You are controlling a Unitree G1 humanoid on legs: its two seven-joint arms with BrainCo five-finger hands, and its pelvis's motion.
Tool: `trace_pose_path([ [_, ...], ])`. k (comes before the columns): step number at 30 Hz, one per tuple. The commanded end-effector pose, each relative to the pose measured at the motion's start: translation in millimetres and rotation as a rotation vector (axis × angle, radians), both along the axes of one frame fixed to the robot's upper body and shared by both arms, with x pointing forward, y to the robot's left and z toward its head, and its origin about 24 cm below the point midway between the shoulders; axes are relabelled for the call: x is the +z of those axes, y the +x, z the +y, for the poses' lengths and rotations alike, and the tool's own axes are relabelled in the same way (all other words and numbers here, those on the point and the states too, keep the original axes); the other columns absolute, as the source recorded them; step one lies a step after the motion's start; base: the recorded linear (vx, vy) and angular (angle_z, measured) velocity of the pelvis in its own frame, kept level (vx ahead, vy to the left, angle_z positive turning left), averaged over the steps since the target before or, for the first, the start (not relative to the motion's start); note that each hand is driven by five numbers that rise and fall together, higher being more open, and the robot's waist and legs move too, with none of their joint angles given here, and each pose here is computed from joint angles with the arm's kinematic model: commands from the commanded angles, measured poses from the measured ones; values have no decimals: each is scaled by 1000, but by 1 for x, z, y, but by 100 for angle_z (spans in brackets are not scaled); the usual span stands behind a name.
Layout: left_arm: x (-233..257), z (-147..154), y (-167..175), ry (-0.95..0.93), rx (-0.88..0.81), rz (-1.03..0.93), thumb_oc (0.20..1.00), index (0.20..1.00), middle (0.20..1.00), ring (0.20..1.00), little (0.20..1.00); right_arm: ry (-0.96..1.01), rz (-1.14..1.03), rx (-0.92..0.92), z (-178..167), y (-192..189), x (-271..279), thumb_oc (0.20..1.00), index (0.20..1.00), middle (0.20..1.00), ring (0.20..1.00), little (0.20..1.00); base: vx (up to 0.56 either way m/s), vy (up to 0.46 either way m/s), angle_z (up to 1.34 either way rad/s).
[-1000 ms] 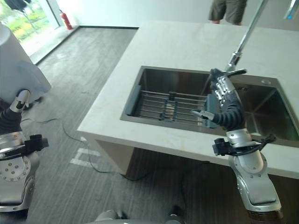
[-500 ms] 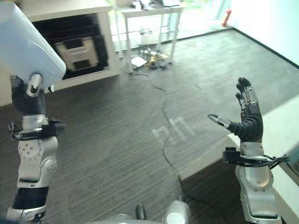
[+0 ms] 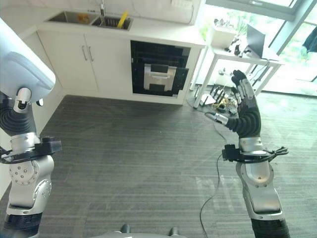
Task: Place the dishes in the dishwasher.
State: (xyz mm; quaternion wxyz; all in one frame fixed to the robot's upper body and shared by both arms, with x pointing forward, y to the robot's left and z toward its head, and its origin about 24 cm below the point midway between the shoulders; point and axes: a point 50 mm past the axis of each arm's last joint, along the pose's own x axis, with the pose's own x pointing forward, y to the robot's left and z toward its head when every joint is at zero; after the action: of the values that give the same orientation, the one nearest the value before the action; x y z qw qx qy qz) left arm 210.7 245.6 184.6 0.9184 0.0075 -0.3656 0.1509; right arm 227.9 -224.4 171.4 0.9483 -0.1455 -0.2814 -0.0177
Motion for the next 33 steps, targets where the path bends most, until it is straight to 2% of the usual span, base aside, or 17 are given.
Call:
trace_pose_path([
  [1,18,-9,2,28,-22,-110,200,200,200,200,200,-10,-81,34,-3,-4,24,1000,1000,1000,1000,1000,-20,-62,-36],
  [3,18,-8,3,25,-17,-108,200,200,200,200,200,-13,-86,42,1,-3,25,1000,1000,1000,1000,1000,-15,-30,-4],
  [4,10,-24,8,81,-114,-81,200,200,200,200,200,134,23,66,3,1,-5,1000,1000,1000,1000,1000,0,0,0],
  [11,9,-23,8,90,-149,-70,200,200,200,200,200,133,30,60,2,-9,-6,1000,1000,1000,1000,1000,80,-35,-16],
  [22,4,-19,5,56,-156,-61,200,200,200,200,200,64,40,57,-6,-6,-3,1000,1000,1000,1000,1000,106,-171,-2],
  [30,-13,-3,-4,45,-109,11,200,200,200,200,200,53,106,117,-12,-19,-18,1000,1000,1000,1000,1000,531,240,-5],
  [33,-8,-2,-3,76,-130,13,200,200,200,200,200,78,101,92,-12,-20,-18,1000,1000,1000,1000,1000,1022,524,-4],
])
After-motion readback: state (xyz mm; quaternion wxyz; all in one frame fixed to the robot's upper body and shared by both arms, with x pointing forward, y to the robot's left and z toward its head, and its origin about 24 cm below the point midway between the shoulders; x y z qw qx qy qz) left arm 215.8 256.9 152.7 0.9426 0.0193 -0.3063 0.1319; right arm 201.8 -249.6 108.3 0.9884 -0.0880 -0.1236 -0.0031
